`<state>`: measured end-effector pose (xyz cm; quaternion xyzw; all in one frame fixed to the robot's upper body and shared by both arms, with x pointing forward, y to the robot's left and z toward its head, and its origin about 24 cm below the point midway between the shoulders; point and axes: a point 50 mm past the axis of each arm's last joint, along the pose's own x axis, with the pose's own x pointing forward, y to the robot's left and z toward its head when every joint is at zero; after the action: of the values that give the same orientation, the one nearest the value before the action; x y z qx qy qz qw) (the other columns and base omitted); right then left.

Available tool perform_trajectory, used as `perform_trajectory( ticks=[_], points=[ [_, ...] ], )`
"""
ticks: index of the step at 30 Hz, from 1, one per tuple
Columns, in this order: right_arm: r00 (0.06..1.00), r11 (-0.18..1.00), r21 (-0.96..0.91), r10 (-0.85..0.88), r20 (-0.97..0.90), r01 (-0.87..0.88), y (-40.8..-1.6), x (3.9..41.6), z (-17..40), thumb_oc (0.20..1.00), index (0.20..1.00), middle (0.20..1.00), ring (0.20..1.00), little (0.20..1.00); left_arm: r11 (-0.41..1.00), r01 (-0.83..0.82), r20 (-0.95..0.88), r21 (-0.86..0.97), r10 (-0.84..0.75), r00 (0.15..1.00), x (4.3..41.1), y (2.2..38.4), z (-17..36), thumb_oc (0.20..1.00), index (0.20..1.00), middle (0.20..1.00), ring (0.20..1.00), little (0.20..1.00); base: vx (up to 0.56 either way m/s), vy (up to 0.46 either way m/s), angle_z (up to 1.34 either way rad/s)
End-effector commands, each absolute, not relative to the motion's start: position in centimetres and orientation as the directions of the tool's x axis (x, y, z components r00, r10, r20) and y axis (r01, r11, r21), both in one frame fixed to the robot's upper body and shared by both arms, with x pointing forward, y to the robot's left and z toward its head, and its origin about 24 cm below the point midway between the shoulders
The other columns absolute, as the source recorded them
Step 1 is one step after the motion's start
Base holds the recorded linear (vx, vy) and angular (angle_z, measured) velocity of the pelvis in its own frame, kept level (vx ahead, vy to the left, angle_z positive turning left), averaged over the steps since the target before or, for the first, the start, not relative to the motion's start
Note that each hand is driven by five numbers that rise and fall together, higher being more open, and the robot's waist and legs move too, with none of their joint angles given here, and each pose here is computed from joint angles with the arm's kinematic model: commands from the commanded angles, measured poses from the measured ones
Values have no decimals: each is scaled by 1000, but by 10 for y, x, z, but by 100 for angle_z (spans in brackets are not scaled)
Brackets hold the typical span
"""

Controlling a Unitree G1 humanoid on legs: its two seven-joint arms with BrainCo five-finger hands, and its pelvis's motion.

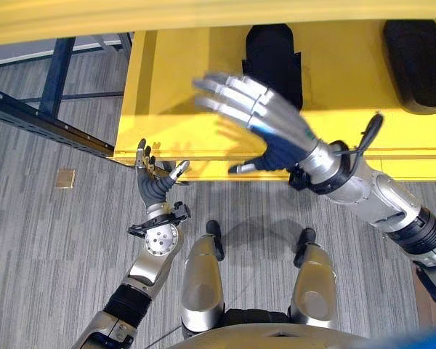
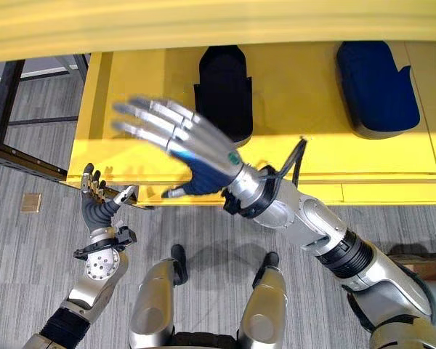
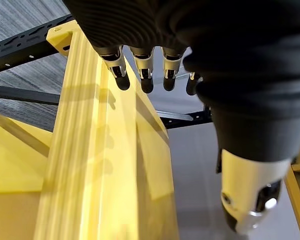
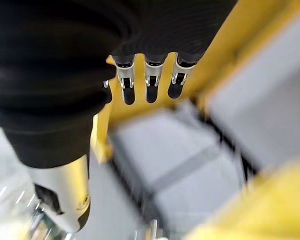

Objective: Move parts from the plastic box to the shelf.

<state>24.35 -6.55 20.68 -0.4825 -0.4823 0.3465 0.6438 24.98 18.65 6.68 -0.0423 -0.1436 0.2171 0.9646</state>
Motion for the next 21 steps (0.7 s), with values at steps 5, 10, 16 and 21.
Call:
perform_trajectory(
  ticks=[5, 10, 16, 21],
  points=[
    [321, 133, -978, 944, 77, -158, -66, 252, 193, 1000, 1000, 1000, 1000, 1000, 911, -381, 327, -157, 412, 850, 237, 193, 71, 1000, 1000, 1000, 1000, 1000, -8, -46, 2],
    [382, 13, -983, 922, -60, -185, -80, 261, 173, 1000, 1000, 1000, 1000, 1000, 912, -385, 340, -143, 410, 846, 236, 195, 69, 1000, 1000, 1000, 1000, 1000, -10, -45, 4],
    [535, 23, -997, 845, -23, -79, -99, 277, 165, 1000, 1000, 1000, 1000, 1000, 909, -394, 344, -136, 416, 842, 235, 194, 68, 1000, 1000, 1000, 1000, 1000, 0, 0, 0],
    [602, 70, -997, 798, 38, -30, -117, 287, 162, 1000, 1000, 1000, 1000, 1000, 904, -406, 351, -135, 426, 834, 236, 193, 70, 1000, 1000, 1000, 1000, 1000, 0, 0, 0]
  ],
)
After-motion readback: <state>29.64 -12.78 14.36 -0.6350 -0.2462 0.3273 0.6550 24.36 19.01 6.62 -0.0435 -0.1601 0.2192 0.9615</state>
